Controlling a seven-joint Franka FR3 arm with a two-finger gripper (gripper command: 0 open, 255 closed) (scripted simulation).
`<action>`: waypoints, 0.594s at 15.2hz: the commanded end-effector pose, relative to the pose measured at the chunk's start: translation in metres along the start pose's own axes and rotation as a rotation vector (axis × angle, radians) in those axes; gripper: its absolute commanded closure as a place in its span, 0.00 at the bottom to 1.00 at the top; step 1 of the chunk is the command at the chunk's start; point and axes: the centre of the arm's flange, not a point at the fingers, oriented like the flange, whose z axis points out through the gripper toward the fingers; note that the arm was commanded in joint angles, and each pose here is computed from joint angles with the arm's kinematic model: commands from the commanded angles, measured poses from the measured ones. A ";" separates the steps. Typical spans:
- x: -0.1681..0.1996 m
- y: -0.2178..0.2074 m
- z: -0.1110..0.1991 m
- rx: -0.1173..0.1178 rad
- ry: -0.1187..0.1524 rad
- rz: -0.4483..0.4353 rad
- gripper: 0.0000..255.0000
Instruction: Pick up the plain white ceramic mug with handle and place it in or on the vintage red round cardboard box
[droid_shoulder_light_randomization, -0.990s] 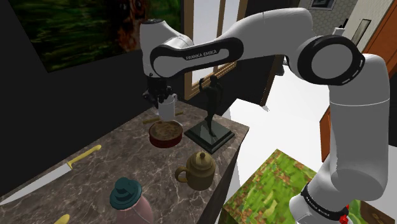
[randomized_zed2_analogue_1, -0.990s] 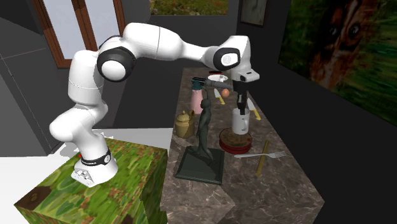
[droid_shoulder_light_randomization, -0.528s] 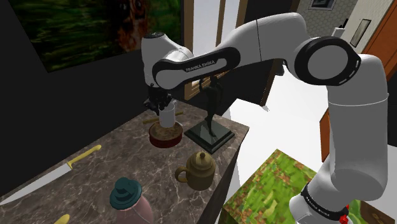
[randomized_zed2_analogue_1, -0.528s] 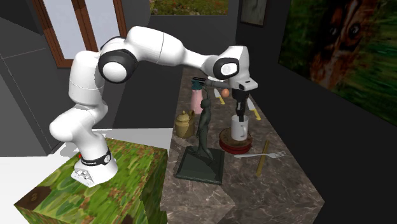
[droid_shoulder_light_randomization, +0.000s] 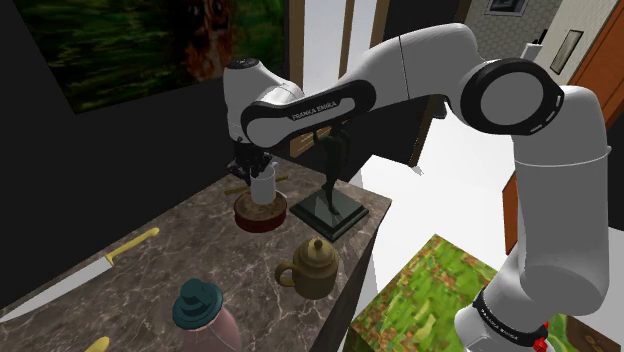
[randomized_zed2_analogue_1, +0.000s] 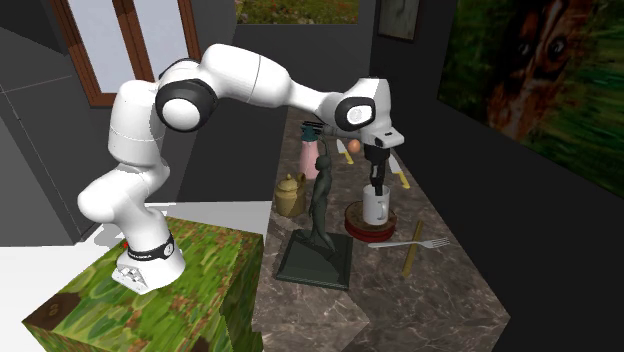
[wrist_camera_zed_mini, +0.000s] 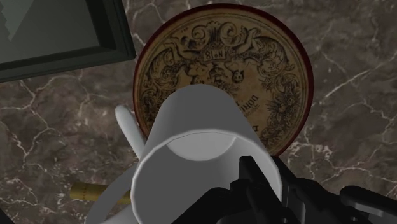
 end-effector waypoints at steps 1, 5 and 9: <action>0.000 0.000 0.000 0.000 0.000 0.000 1.00; 0.000 0.000 0.000 0.000 0.000 0.000 0.00; 0.000 0.000 -0.013 0.000 0.000 0.000 0.00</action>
